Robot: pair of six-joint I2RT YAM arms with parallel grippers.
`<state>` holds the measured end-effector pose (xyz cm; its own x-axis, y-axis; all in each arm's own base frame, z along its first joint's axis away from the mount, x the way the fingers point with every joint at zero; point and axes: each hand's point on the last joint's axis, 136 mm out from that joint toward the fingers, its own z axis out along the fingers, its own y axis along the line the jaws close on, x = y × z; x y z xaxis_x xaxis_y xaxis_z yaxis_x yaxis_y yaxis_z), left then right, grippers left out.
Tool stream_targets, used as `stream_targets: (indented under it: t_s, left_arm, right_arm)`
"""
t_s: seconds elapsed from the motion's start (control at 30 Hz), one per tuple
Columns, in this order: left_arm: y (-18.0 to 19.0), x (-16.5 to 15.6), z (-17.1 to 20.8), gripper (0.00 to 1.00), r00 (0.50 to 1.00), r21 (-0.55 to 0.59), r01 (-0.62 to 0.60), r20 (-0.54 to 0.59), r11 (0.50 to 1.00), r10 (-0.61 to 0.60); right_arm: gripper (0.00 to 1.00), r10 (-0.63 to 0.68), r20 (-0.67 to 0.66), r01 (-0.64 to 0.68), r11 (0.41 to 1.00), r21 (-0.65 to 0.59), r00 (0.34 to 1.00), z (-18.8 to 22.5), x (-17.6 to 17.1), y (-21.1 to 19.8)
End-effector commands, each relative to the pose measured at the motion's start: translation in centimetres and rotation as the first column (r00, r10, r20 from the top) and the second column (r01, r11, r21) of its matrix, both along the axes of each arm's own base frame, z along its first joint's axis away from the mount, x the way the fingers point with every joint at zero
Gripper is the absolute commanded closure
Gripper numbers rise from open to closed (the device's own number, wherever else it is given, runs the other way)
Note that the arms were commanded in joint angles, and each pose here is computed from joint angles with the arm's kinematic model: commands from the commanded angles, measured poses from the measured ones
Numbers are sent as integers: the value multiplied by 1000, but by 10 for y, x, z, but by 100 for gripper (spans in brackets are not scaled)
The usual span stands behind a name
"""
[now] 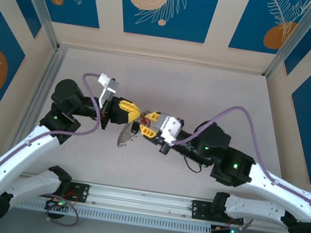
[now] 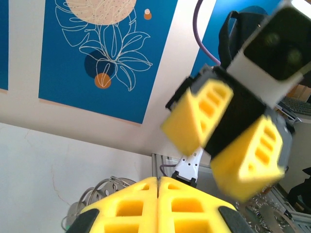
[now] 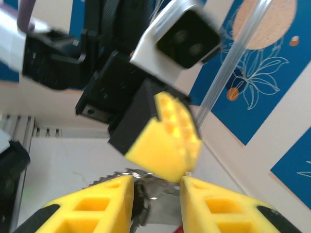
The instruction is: Put the keys on the keyring
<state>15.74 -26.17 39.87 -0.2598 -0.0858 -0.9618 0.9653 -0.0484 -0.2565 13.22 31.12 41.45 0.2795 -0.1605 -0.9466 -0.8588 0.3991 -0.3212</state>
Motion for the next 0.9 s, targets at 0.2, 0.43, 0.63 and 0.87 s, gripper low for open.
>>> stream_targets:
  t_s: [0.2,0.43,0.63,0.87]
  left_arm:
    - [5,-17,21,100,991,-92,52,131,994,-39]
    - [6,-18,38,100,984,-186,83,168,979,-51]
    - [7,-16,40,100,983,-207,77,176,975,-41]
    - [6,-19,41,100,982,-205,87,182,975,-50]
  right_arm:
    - [65,103,-250,-74,990,120,963,8,4,-16]
    - [68,197,-304,-172,979,109,932,6,-2,6]
    - [70,230,-313,-196,971,138,922,8,1,10]
    - [71,237,-318,-183,964,192,918,17,12,6]
